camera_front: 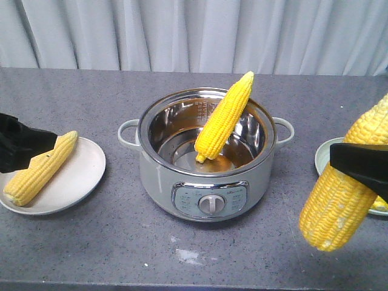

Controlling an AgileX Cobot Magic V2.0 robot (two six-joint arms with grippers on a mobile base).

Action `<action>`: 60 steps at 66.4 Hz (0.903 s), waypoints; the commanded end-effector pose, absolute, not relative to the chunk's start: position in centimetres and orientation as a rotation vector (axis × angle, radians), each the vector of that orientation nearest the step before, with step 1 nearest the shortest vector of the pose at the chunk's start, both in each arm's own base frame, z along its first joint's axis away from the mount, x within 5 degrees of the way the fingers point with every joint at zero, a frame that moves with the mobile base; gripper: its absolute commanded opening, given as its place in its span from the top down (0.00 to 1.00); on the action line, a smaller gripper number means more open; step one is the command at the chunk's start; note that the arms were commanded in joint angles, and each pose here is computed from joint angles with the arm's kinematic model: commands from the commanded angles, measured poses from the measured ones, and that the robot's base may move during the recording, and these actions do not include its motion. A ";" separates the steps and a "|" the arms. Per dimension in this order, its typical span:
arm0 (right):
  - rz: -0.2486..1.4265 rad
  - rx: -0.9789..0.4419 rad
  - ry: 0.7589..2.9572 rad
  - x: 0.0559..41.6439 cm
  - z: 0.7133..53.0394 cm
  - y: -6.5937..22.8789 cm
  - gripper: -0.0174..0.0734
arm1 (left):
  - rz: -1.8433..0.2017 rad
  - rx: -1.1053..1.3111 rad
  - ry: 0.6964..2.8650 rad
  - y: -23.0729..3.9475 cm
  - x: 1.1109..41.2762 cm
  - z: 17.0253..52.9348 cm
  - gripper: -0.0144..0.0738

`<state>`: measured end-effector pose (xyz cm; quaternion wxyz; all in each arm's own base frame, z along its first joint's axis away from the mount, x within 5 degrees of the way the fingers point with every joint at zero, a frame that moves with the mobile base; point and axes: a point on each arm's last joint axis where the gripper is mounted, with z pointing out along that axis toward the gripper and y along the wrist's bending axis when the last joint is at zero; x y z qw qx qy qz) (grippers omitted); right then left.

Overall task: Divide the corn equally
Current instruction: 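Move the left gripper from the white plate toward the pot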

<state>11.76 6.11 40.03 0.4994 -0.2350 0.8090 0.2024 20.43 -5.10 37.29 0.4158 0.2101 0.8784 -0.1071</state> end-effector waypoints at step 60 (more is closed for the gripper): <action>0.494 -0.527 1.879 11.8 41.3 6.1 0.59 | -0.480 0.735 2.036 -10.0 21.5 42.1 0.16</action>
